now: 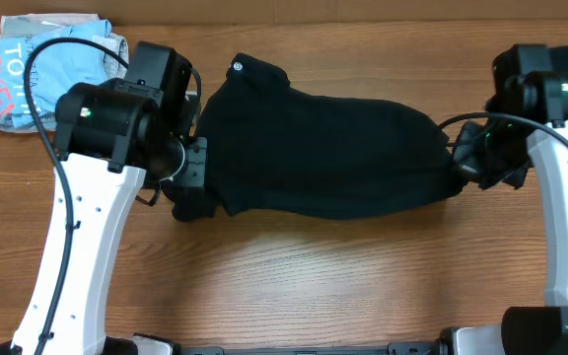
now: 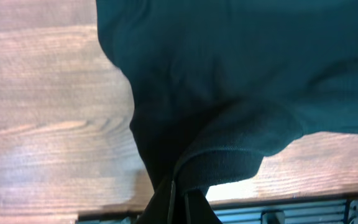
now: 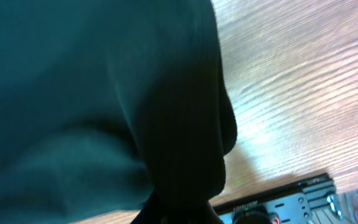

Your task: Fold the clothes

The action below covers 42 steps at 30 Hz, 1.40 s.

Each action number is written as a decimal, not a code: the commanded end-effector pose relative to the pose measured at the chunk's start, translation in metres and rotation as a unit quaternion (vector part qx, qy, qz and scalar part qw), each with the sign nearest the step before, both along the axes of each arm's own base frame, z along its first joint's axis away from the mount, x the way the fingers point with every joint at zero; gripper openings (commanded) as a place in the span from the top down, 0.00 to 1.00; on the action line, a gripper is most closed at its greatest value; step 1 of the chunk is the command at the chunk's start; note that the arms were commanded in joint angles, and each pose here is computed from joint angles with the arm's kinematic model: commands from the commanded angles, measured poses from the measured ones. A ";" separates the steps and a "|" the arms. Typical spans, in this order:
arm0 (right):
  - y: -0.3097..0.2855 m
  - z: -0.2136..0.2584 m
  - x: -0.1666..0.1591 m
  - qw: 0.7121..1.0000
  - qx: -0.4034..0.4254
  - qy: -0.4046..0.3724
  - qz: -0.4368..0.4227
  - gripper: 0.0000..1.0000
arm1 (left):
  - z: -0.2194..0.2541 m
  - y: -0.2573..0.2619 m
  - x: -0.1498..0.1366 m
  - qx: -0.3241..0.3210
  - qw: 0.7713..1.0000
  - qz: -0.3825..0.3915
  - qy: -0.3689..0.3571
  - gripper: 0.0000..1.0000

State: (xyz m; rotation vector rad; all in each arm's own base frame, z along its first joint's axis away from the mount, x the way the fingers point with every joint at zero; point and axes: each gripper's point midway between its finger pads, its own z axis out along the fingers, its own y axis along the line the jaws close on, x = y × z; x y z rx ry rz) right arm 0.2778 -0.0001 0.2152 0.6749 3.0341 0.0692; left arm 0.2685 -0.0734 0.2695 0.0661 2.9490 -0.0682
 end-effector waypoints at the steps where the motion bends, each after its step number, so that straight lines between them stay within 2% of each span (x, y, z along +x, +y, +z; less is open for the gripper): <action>1: 0.004 -0.014 -0.006 1.000 0.006 0.015 -0.010 0.96 | -0.011 -0.008 -0.011 -0.025 0.999 0.008 0.029 0.96; 9: -0.017 -0.041 -0.027 0.994 -0.057 0.058 -0.078 0.96 | -0.044 -0.005 -0.037 -0.018 0.995 0.014 0.095 0.96; 15: -0.030 -0.039 -0.027 0.991 -0.085 0.046 -0.097 0.96 | -0.066 0.005 -0.054 0.007 0.990 0.034 0.135 0.96; 18: -0.039 -0.039 -0.017 0.990 -0.090 0.026 -0.109 0.96 | -0.077 0.014 -0.049 0.034 0.990 0.055 0.128 0.96; 24: -0.053 -0.038 -0.002 0.987 -0.090 -0.008 -0.134 0.96 | -0.102 0.009 -0.035 0.025 0.991 0.062 0.114 0.96; 29: -0.049 -0.039 -0.001 0.989 -0.078 -0.008 -0.129 0.96 | -0.126 0.008 -0.029 0.024 0.992 0.063 0.111 0.96; 35: -0.046 -0.051 -0.023 0.988 -0.078 0.041 -0.123 0.96 | -0.133 0.019 -0.035 0.054 0.989 0.066 0.120 0.96; 38: -0.042 -0.063 -0.049 0.985 -0.074 0.097 -0.119 0.96 | -0.127 0.037 -0.041 0.095 0.981 0.111 0.124 0.96; 42: -0.018 -0.070 -0.059 0.989 -0.008 0.124 -0.085 0.96 | -0.107 0.060 -0.042 0.134 0.972 0.156 0.115 0.96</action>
